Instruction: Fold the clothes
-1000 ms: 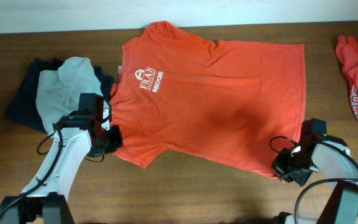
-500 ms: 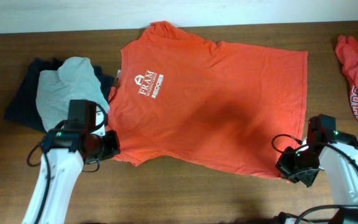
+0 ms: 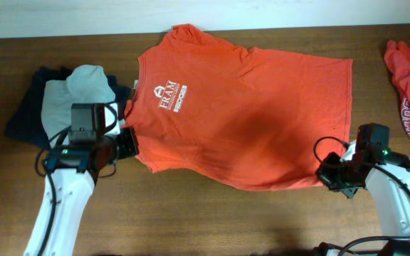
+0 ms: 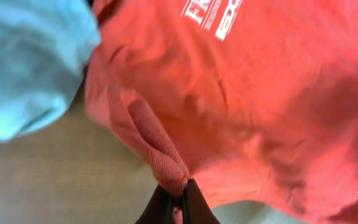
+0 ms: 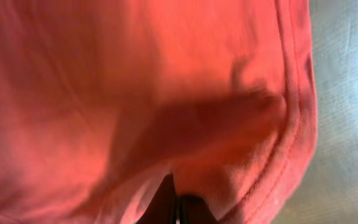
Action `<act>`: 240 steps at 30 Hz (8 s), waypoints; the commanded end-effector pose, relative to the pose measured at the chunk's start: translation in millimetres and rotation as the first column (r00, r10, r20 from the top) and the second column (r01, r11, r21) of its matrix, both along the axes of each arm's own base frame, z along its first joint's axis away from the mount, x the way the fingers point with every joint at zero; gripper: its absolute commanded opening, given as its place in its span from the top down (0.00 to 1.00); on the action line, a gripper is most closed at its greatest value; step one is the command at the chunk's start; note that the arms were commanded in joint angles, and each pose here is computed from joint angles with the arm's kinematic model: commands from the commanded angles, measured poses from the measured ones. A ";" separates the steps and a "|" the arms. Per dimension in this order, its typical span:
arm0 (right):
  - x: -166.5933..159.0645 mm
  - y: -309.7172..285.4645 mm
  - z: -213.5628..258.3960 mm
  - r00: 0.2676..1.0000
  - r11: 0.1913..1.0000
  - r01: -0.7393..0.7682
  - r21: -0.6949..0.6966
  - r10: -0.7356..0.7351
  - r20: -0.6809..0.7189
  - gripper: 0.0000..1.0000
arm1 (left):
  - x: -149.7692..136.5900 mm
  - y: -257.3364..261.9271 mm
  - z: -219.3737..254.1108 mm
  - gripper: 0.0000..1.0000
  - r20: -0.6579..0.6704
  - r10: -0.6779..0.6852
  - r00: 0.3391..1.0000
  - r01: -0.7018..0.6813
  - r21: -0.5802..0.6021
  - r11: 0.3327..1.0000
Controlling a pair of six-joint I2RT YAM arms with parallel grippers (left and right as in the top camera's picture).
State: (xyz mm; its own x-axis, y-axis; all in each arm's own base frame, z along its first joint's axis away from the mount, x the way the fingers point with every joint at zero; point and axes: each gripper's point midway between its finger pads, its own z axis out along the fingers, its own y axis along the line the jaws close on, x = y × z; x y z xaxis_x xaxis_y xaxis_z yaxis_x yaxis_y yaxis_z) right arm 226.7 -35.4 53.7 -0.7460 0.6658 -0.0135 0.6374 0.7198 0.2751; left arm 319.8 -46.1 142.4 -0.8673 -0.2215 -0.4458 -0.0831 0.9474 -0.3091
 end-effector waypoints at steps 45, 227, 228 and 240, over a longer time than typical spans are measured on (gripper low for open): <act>114.9 -66.3 -3.4 0.880 0.925 0.373 -0.067 -0.330 0.342 0.89 | 195.0 -69.5 -1.3 0.96 0.430 -0.020 0.903 0.111 -0.188 0.976; 140.8 -59.0 114.1 0.892 0.996 -0.053 0.076 0.013 0.452 0.38 | 318.7 -117.7 -103.9 0.92 0.228 -0.347 0.910 0.368 -0.058 0.928; 140.7 -58.8 114.0 0.892 0.996 -0.053 0.077 0.013 0.452 0.38 | 317.3 -114.1 -102.0 0.95 0.218 -0.342 0.914 0.363 -0.060 0.930; 141.8 -68.2 111.7 0.896 0.999 -0.028 0.029 0.012 0.444 0.38 | 273.0 -103.6 -8.4 0.99 0.162 -0.394 0.905 0.410 -0.082 0.908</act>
